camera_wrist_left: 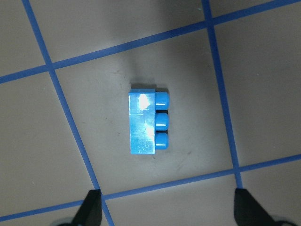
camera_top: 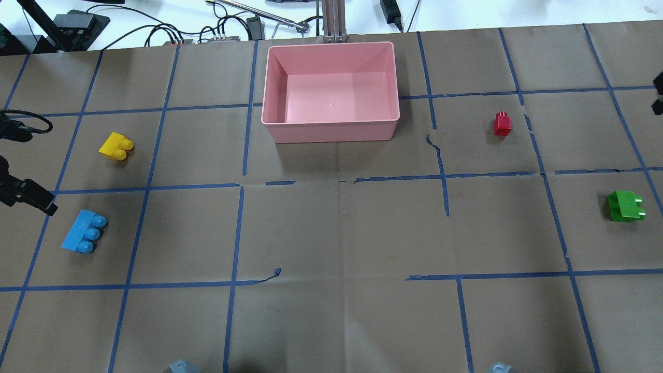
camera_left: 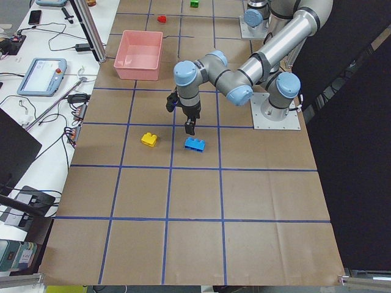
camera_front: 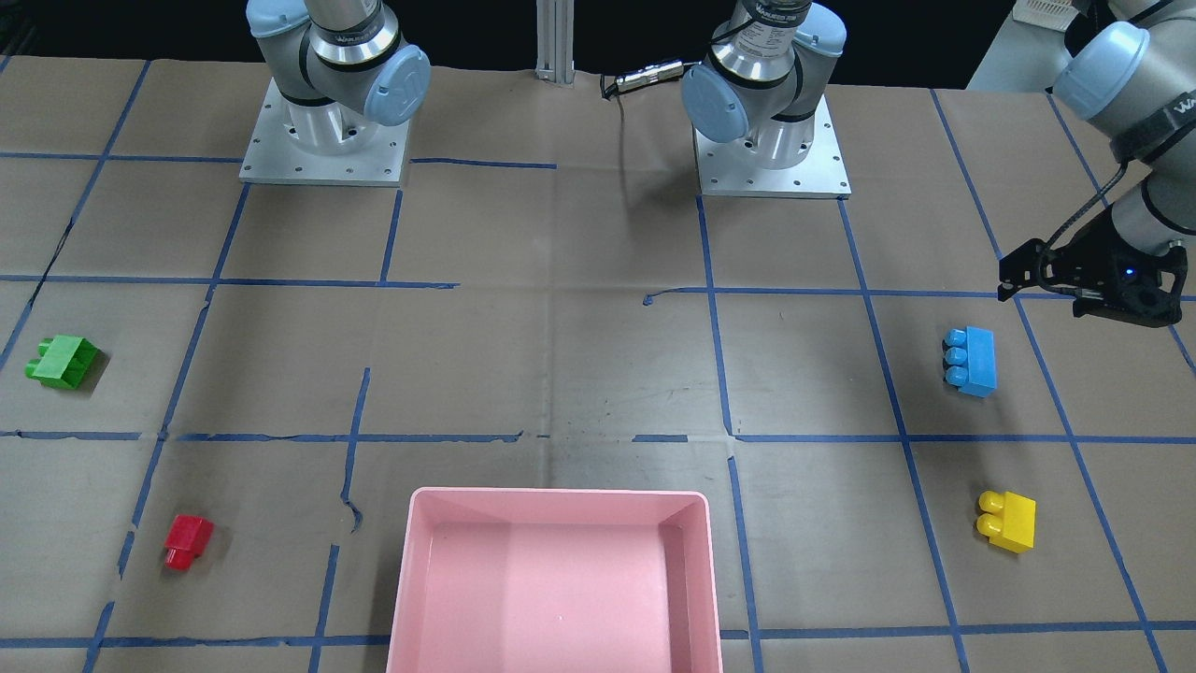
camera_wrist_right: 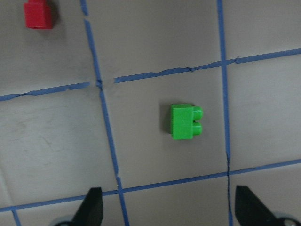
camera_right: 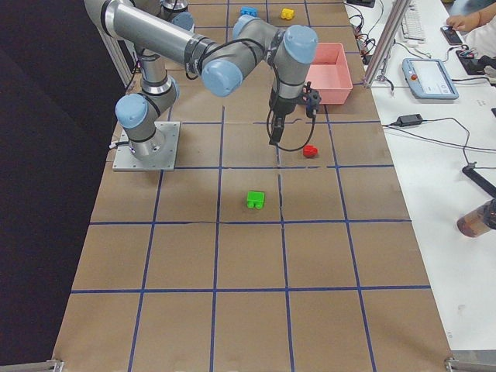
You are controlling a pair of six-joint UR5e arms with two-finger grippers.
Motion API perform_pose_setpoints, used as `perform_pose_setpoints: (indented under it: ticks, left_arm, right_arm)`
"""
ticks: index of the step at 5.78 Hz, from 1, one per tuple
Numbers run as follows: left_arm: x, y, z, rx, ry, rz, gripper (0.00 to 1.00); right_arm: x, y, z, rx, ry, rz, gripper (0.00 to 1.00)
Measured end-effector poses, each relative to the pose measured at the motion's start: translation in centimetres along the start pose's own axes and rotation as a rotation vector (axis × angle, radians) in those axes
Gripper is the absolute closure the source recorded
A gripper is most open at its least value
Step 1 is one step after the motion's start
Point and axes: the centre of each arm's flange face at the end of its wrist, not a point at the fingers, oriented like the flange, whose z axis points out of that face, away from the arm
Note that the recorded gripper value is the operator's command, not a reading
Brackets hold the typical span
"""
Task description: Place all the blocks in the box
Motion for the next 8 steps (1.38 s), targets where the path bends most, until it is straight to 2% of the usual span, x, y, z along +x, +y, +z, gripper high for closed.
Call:
perform_pose_setpoints:
  ticks: [2, 4, 5, 6, 7, 8]
  left_arm:
    - [-0.4, -0.6, 5.8, 0.039, -0.023, 0.046, 0.02]
    - [-0.7, -1.4, 9.8, 0.03, -0.007, 0.076, 0.02]
    - [-0.7, -1.7, 11.4, 0.013, 0.014, 0.082, 0.14]
    - [-0.8, -1.9, 12.6, -0.003, 0.03, 0.086, 0.34]
    - [-0.7, -2.0, 13.1, -0.009, 0.038, 0.088, 0.66]
    - [-0.6, -2.0, 13.2, -0.012, 0.042, 0.087, 0.87]
  right_arm:
    - [3.8, -0.1, 5.1, -0.019, -0.005, -0.028, 0.0]
    - [3.7, -0.9, 13.1, -0.003, 0.005, -0.058, 0.0]
    - [3.4, -1.2, 16.8, 0.021, 0.018, -0.073, 0.01]
    - [3.1, -1.4, 19.9, 0.025, 0.017, -0.079, 0.01]
    - [2.9, -1.7, 22.4, 0.008, 0.004, -0.084, 0.01]
    - [2.9, -2.0, 24.3, -0.008, -0.007, -0.087, 0.01]
